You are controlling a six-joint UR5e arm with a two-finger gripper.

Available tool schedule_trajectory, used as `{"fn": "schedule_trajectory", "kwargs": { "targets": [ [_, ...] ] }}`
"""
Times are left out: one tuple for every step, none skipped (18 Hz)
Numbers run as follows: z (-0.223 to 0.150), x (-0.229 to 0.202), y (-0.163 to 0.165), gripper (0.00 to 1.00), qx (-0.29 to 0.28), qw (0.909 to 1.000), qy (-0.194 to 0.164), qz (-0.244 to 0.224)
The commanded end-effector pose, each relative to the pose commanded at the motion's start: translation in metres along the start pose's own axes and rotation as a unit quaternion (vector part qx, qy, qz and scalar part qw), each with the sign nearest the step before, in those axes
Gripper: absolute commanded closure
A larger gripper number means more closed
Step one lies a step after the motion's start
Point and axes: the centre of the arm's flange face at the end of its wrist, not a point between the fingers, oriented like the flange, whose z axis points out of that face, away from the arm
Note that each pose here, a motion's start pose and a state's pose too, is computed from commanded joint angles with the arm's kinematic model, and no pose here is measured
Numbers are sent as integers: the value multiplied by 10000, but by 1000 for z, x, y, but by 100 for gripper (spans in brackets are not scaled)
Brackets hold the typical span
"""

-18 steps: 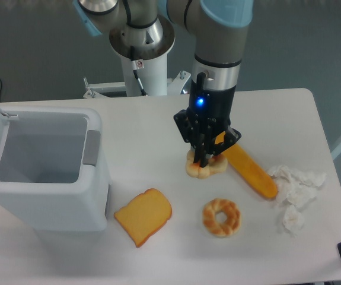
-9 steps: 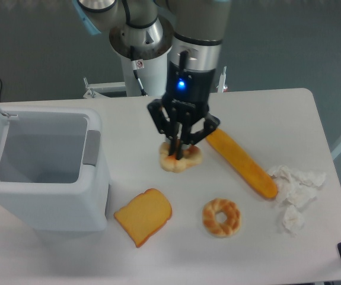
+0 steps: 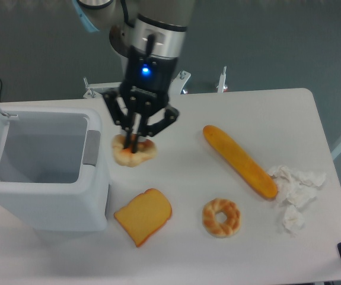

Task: Place the round bread in the trash can
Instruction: 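Lift the round bread roll and carry it over the trash can opening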

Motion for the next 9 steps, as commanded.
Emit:
{"fn": "schedule_trajectory", "kwargs": {
  "targets": [
    [0, 8, -2, 90, 41, 10000, 84, -1],
    [-6, 17, -4, 90, 84, 9999, 99, 46],
    [-11, 23, -3, 90, 110, 9999, 98, 90],
    [-12, 26, -4, 90, 120, 9998, 101, 110],
    [-10, 36, -6, 90, 113, 9997, 144, 173],
    [-8, 45, -7, 90, 106, 9995, 188, 221],
    [-7, 48, -7, 90, 101, 9995, 207, 215],
    [-8, 54, -8, 89, 111, 9994, 226, 245],
    [-6, 62, -9, 89, 100, 9991, 268, 299]
  ]
}}
